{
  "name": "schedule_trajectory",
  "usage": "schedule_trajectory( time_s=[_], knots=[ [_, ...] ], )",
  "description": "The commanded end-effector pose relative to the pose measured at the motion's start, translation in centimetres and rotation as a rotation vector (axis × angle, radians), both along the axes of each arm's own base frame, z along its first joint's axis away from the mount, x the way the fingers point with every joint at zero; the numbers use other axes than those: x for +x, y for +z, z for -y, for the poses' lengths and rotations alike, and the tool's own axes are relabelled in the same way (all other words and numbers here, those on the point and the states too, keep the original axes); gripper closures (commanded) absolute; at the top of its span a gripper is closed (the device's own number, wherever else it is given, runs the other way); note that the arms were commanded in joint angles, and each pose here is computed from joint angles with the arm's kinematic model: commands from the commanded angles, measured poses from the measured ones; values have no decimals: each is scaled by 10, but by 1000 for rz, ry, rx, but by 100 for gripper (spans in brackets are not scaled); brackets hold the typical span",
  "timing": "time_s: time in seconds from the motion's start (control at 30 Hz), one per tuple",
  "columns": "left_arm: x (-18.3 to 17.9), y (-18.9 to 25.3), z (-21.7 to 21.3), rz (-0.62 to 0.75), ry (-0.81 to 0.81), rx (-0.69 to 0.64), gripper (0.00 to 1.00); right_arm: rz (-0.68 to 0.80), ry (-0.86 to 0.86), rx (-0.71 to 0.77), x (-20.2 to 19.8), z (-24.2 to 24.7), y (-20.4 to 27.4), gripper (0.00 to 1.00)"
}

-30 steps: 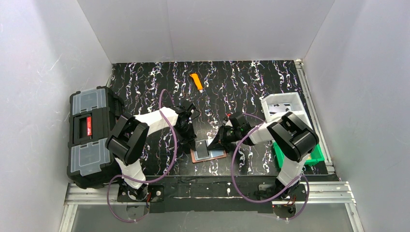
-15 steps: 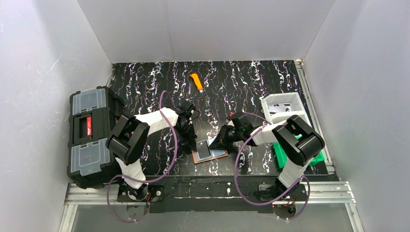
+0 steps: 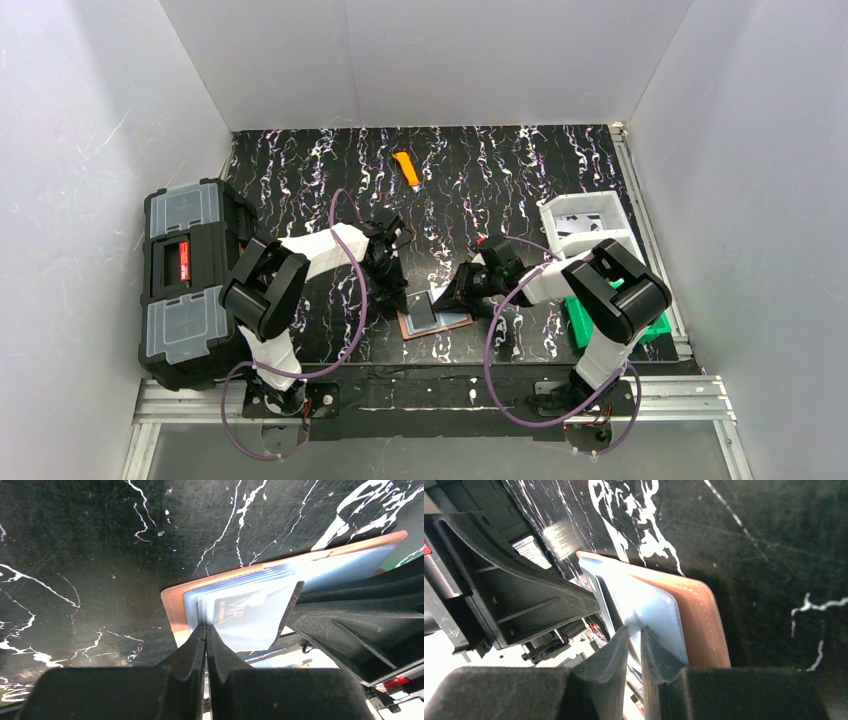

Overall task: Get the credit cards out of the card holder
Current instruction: Remove the credit card from the card holder.

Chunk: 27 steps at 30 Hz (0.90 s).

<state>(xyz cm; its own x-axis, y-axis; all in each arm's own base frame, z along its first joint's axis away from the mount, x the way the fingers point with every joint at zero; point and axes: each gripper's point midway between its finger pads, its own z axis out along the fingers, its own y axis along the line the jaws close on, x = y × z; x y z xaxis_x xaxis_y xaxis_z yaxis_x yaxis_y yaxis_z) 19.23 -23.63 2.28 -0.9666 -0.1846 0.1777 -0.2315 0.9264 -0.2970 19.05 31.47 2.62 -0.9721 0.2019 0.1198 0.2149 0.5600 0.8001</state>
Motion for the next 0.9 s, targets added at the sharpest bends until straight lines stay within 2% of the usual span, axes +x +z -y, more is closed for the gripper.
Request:
schedule_trajectory(
  time_s=[0.0, 0.17, 0.5, 0.87],
  knots=[
    [-20, -53, -45, -30, -31, 250, 100, 25, -41, -4, 2, 3, 9, 75],
    [-20, -53, -46, -29, -31, 250, 100, 72, -55, 4, 6, 4, 20, 67],
    [-19, -53, -44, -26, -34, 243, 100, 56, 4, 53, 1, -8, 19, 67],
    [-19, -53, -45, -24, -34, 244, 100, 54, 44, 75, -3, -18, 19, 86]
  ],
)
